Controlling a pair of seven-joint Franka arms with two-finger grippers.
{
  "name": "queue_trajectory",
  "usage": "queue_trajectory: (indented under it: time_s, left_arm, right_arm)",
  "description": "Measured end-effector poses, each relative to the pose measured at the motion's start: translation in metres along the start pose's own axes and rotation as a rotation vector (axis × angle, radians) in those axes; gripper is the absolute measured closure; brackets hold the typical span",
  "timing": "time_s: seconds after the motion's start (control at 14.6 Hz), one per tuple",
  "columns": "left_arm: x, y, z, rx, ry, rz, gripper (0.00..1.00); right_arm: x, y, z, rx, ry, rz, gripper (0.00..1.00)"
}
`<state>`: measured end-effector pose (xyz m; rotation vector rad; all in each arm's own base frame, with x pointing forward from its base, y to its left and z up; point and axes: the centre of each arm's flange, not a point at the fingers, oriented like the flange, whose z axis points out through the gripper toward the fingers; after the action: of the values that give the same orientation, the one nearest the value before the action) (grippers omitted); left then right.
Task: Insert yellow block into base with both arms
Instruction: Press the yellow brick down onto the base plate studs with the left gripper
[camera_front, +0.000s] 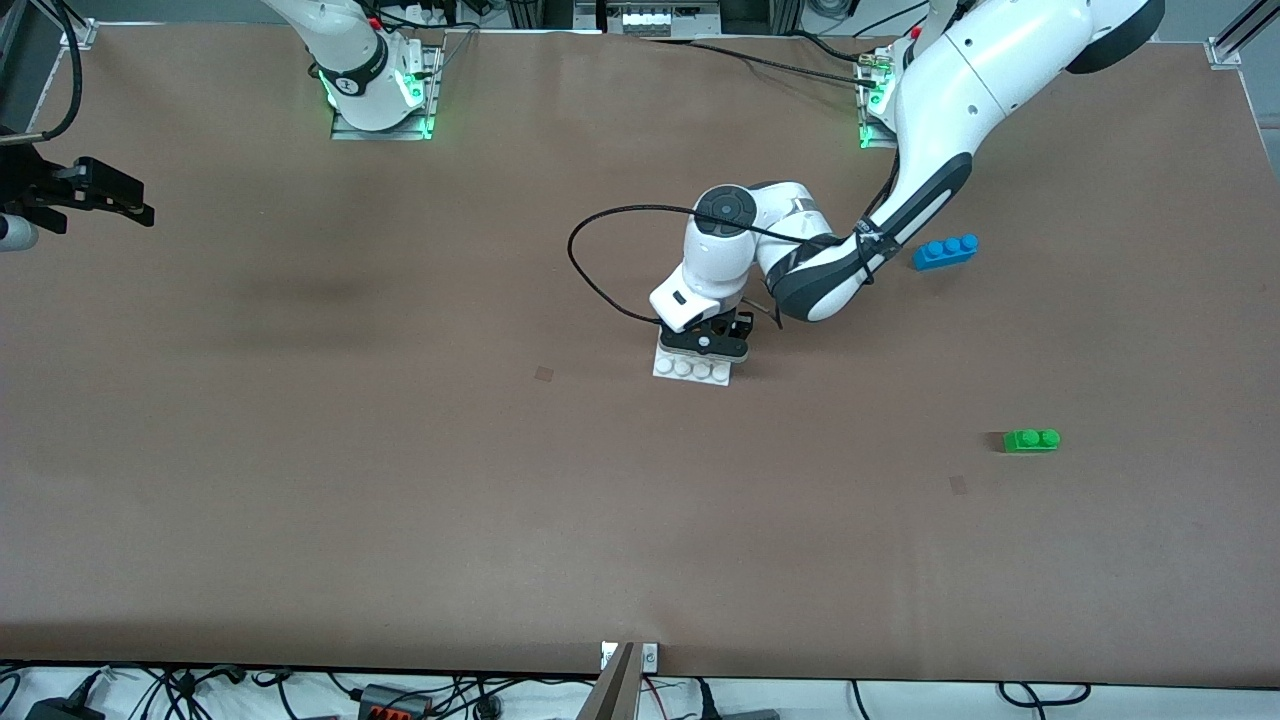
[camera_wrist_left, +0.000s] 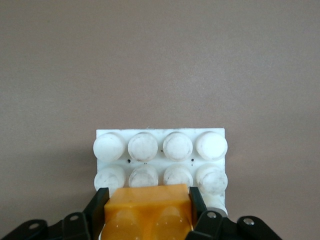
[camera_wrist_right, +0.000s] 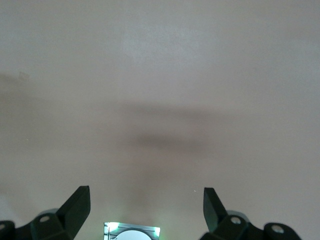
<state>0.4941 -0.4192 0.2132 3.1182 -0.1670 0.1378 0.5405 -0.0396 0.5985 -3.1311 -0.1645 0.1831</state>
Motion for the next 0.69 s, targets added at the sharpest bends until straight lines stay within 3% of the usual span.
queue_trajectory:
  time_s: [0.69]
  left_arm:
    - [-0.0019,-0.0018,-0.0003,-0.011,0.010,-0.037,0.31]
  right_arm:
    - [-0.0004,0.0022,0.0000,0.000,0.000,0.004,0.00]
